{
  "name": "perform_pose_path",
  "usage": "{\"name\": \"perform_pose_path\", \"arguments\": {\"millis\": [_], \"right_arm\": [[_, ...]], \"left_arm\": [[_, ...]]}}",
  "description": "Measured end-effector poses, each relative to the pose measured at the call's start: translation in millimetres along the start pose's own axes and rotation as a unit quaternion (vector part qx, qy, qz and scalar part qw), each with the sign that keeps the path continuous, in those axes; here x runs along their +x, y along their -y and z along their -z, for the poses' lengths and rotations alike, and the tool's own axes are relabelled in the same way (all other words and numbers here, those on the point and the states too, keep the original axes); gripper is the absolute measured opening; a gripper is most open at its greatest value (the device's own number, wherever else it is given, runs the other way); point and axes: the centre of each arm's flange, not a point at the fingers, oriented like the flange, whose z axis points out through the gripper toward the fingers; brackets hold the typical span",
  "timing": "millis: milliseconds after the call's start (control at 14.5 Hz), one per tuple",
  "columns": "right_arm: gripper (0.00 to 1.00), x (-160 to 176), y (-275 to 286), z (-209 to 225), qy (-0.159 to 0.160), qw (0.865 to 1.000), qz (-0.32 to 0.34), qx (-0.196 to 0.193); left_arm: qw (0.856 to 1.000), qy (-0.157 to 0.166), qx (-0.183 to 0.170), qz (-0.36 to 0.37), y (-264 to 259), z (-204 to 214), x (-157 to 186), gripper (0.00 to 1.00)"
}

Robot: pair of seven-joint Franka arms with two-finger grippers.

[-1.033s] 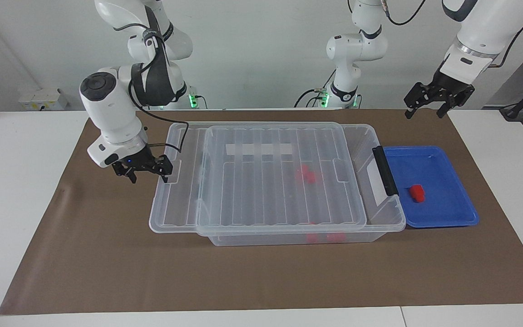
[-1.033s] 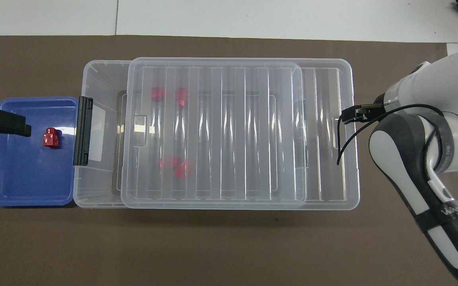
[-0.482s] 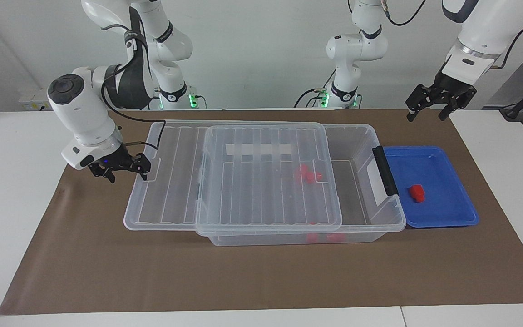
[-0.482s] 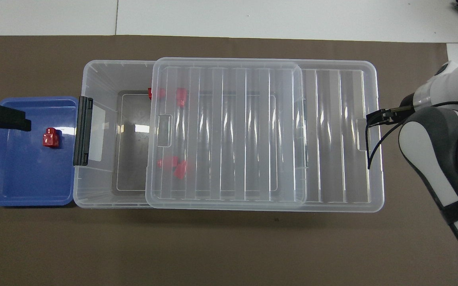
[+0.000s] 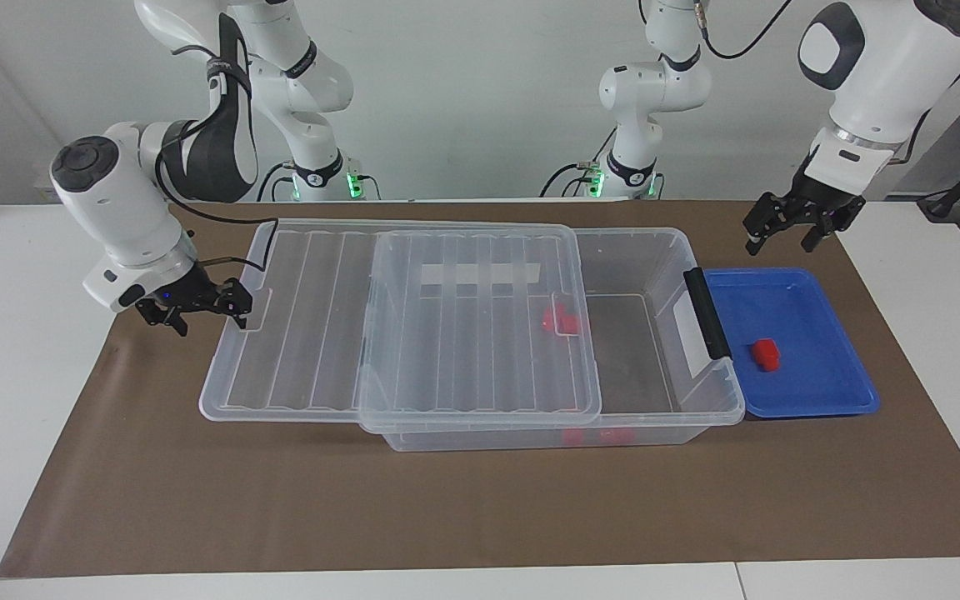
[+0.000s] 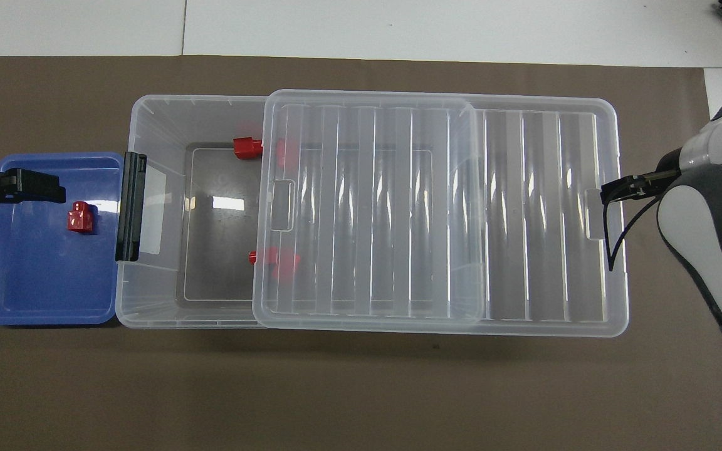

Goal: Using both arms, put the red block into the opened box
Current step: 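Reach the left gripper to the red blocks while the right gripper withdraws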

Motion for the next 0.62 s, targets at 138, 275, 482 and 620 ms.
{"name": "perform_pose_path", "arguments": {"millis": [138,275,482,620], "right_arm": [[0.99,-2,-7,0,0.0,1.0,0.002,0.0],[0.99,-2,-10,0,0.001,1.0,0.004,0.0],[0.99,-2,-10,0,0.0,1.0,0.004,0.0],[0.99,-3,-6,5,0.0,1.0,0.006,0.0]], "left_arm": [[1.0,0.0,0.004,-0.013,11,-13,-2,1.0],[1.0,-0.002,0.011,-0.027,19,-25,-2,1.0],[0.999,-0.005,0.016,-0.048,40,-60,-7,1.0],[0.998,0.002,0.018,-0.054,68,-86,-16,1.0]]}}
